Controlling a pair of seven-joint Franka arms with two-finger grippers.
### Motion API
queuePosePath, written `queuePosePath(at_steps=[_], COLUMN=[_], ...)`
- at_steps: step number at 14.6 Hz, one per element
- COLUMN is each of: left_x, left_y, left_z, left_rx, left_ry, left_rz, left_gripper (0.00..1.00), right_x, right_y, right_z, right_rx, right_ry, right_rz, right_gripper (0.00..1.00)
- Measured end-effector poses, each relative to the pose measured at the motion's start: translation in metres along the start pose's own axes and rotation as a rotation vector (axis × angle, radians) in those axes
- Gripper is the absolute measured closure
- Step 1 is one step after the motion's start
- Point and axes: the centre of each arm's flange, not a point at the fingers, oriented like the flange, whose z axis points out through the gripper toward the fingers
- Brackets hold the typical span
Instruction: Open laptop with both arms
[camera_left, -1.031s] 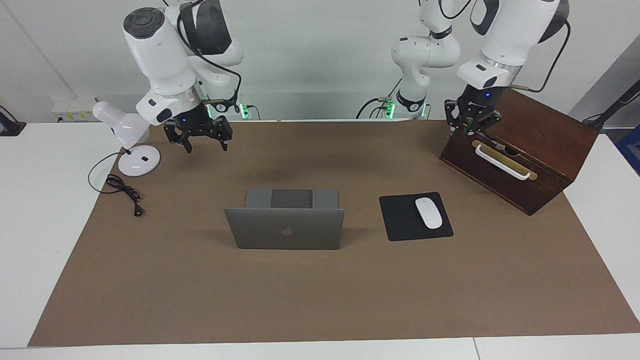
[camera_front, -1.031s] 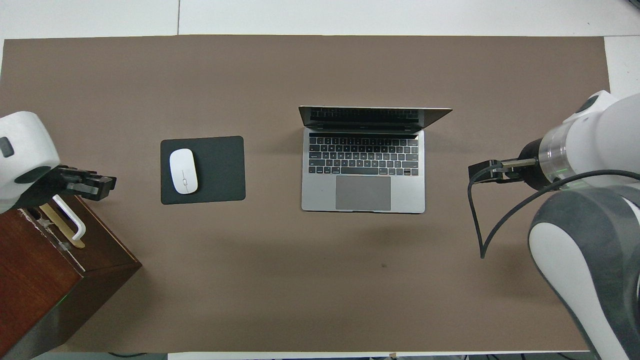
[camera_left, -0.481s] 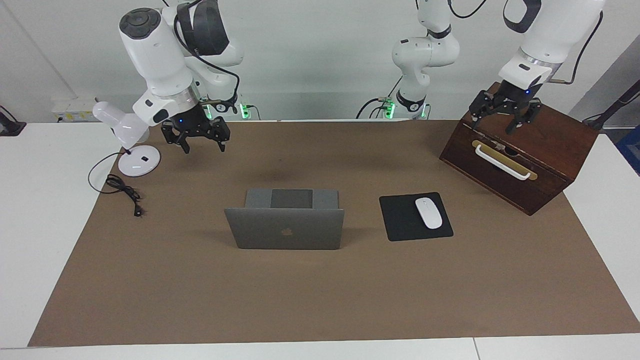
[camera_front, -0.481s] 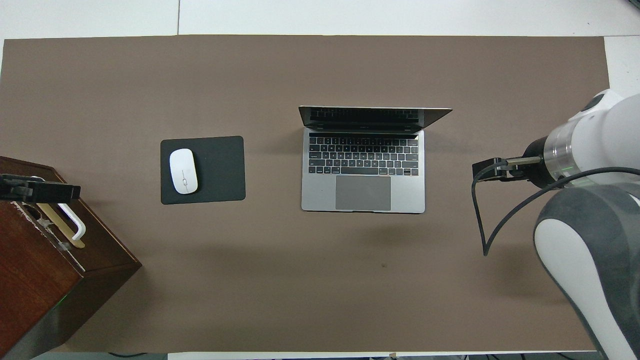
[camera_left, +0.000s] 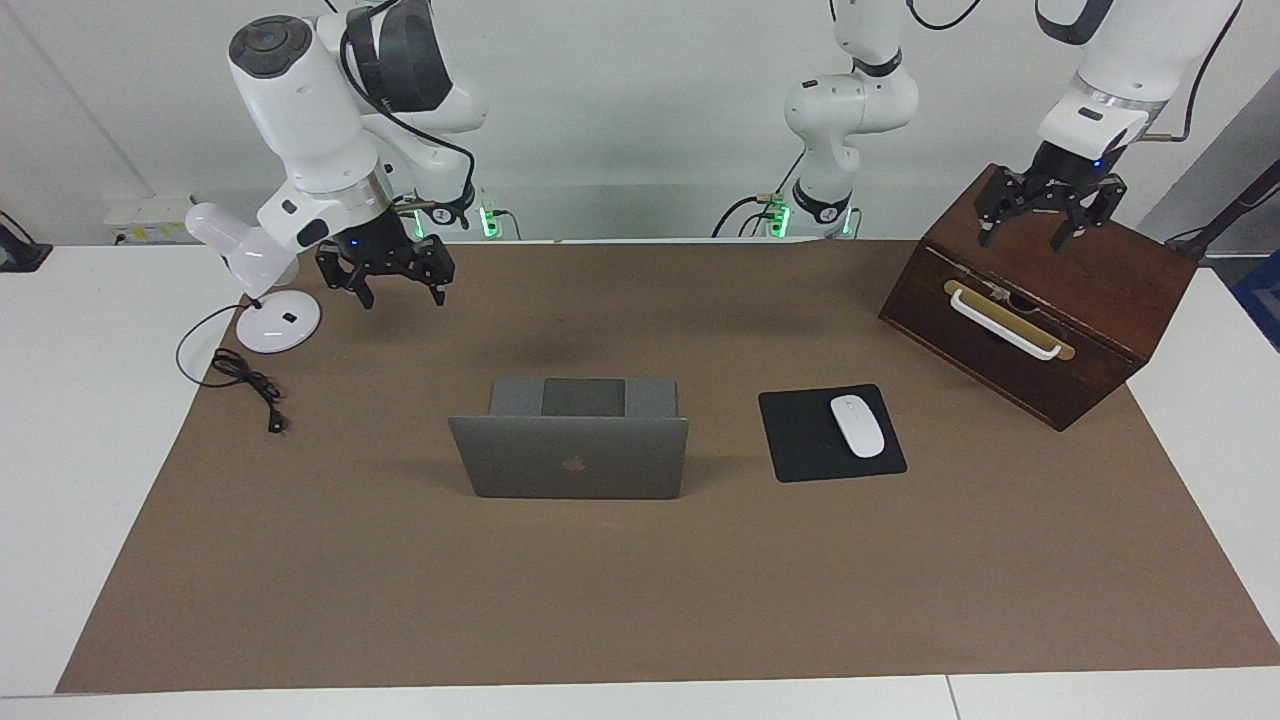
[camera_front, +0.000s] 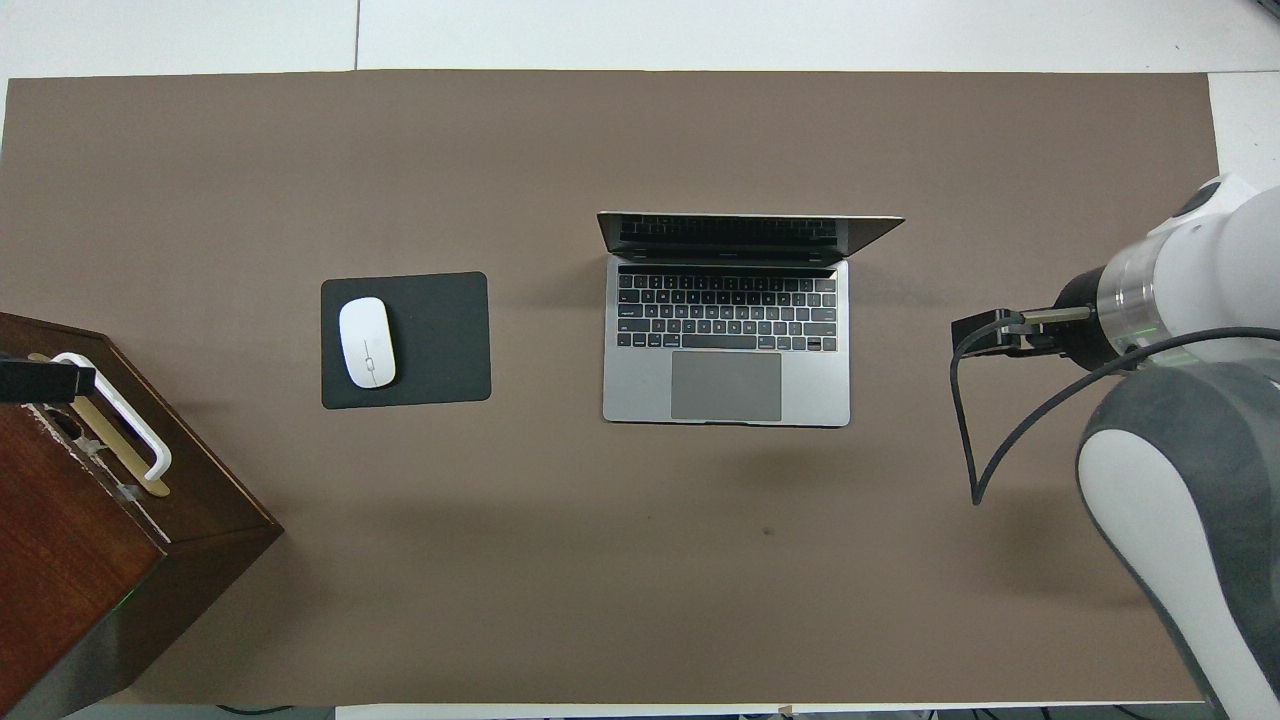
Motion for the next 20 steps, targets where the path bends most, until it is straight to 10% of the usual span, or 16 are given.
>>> queuePosePath(at_steps=[20], left_x=[0.024], left_y=[0.028], left_z=[0.003], left_rx=[-0.012], left_ry=[-0.116], left_rz=[-0.096], left_gripper=[0.00], right_x=[0.007], right_y=[0.006], right_z=[-0.003], right_rx=[0.003], right_ry=[0.008], right_rz=[0.012], right_gripper=[0.00])
